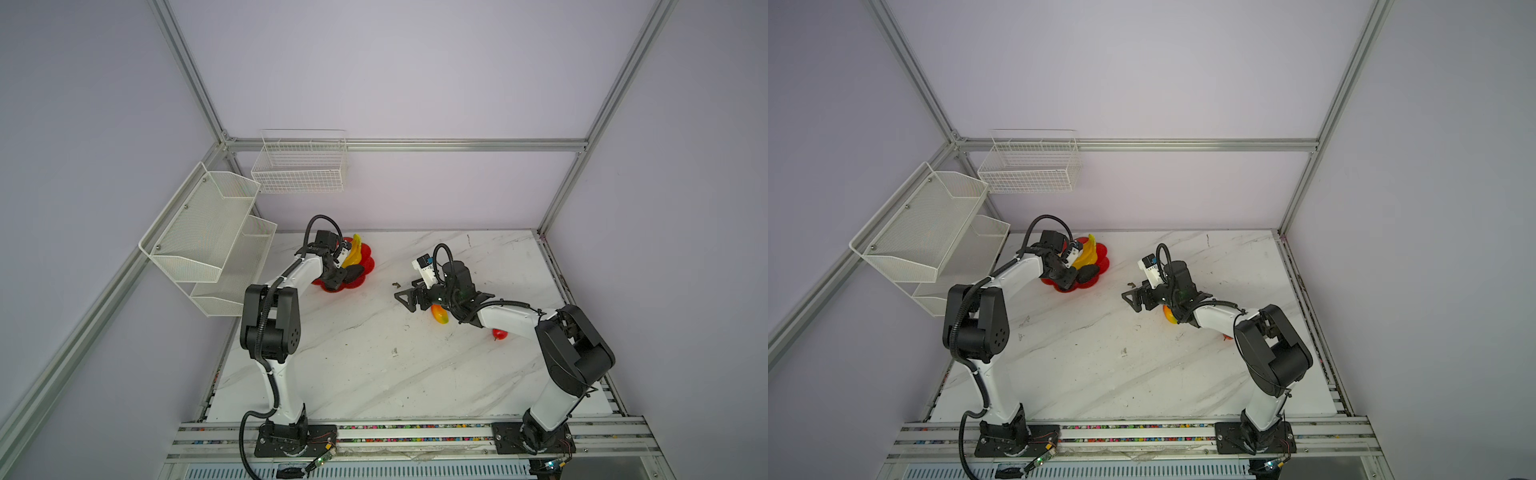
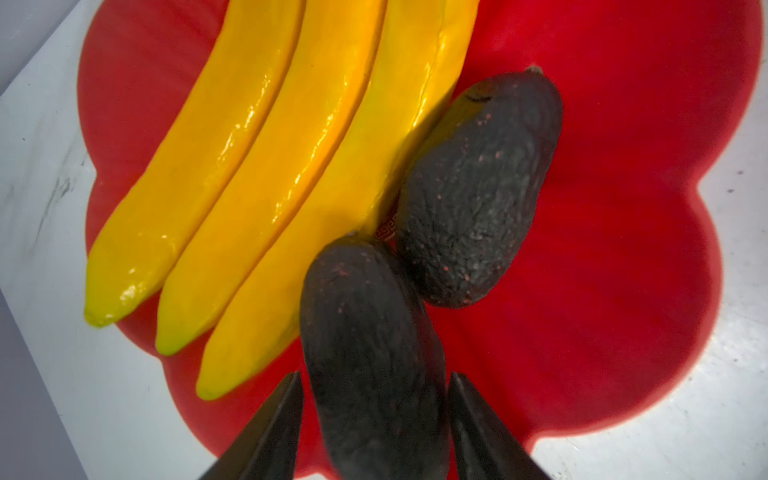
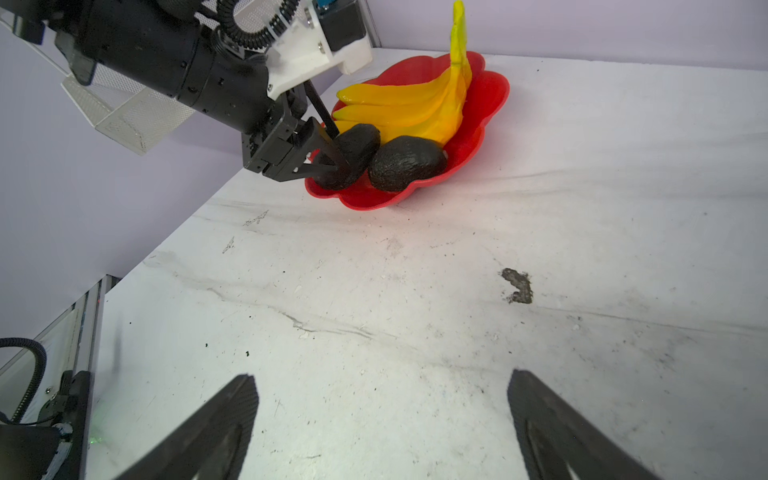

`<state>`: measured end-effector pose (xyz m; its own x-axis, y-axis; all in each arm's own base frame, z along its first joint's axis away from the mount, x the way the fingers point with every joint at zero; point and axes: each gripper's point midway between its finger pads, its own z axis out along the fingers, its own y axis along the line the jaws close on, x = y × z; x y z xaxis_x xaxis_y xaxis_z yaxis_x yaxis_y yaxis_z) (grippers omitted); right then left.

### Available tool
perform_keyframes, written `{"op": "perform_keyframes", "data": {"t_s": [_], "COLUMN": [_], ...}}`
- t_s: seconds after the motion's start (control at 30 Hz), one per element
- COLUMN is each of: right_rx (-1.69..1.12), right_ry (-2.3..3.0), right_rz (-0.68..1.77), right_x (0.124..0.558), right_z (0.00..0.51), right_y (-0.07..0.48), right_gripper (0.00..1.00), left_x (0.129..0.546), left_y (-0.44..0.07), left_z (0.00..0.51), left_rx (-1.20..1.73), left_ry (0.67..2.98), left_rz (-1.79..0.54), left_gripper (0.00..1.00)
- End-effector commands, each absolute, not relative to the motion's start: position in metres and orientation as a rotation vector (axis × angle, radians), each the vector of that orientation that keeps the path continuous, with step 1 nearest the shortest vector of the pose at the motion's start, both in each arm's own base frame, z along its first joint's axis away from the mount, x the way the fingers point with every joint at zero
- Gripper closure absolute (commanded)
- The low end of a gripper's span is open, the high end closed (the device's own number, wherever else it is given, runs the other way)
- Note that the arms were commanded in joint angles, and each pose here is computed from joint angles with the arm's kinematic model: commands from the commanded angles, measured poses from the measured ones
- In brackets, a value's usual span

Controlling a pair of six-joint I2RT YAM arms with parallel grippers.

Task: Place and organize the fake fruits in the fruit bowl
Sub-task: 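Place the second avocado in the bowl next to the first with the left gripper, then withdraw the left gripper while the right gripper grasps a mango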

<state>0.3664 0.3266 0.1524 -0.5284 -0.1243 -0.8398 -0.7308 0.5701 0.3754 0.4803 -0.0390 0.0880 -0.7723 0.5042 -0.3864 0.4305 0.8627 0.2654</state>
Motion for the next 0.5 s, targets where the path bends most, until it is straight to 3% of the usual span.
{"op": "perform_keyframes", "data": {"t_s": [0.0,0.17,0.37,0.47], "right_rx": [-0.674,-0.521,-0.240,-0.193], "right_ry": [1.990,2.050,2.255,2.330], "right_rz": [0.941,0.865,0.589,0.486], "right_x": [0.368,0.383,0.395,0.387], "right_z": [0.156,0.155,0.129,0.119], "right_y": [0.326,0.309,0.242,0.222], "right_gripper": [0.03,0.03,0.03,0.03], "left_x": [0.502,0.501,0.481,0.456], "left_y": [-0.040,-0.046,-0.072,-0.099], "left_z": [0.116,0.133,0.172,0.179], "left_rx": [0.668,0.645,0.550,0.546], "left_ry": [2.491,2.449,2.349,2.306], "left_rz": [0.237,0.199,-0.029,-0.151], "left_gripper": [0.41,0.41,0.38,0.24]}}
